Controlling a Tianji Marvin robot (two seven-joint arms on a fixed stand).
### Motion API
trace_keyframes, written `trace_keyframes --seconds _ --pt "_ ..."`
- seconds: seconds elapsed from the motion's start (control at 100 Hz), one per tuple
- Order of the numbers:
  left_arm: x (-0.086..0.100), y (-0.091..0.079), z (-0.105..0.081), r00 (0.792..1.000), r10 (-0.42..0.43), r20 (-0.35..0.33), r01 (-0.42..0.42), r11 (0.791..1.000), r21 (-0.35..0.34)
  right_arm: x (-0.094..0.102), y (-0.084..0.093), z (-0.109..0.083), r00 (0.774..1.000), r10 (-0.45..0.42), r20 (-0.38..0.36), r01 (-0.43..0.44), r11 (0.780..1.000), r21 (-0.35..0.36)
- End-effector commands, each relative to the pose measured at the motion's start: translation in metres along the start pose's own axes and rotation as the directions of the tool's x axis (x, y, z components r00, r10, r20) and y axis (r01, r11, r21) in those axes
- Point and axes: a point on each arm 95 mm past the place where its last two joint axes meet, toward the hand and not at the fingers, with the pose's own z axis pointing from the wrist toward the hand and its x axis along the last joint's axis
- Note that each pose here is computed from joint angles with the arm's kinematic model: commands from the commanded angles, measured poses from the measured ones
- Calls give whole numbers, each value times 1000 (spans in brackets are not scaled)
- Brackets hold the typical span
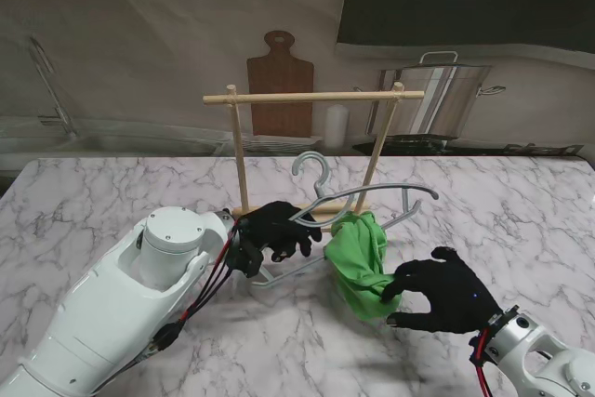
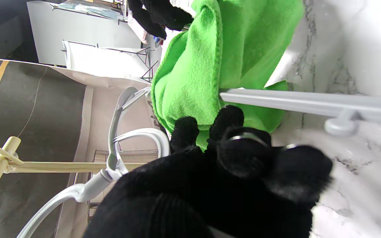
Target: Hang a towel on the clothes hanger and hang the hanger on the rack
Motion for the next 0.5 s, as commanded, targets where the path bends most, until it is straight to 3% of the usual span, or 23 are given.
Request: trace_keyframes --seconds 0.0,0.08,0.19,0.42,0.49 --pt "3 2 -1 1000 1 -5 -1 1000 -15 -1 -2 -3 1000 31 5 -31 999 -22" --pt "3 2 -1 1000 0 -1 0 1000 -16 -2 -2 -2 998 56 3 -56 993 -107" --pt "2 3 0 1000 -5 3 5 1000 -19 -1 0 -4 994 106 -13 -107 982 -159" --pt "1 3 -1 1000 -5 6 5 1000 -16 -2 6 -9 992 125 -12 -125 979 -160" --pt "2 2 -3 1000 -1 4 1 1000 -17 -4 9 -10 993 114 -6 -113 975 -189"
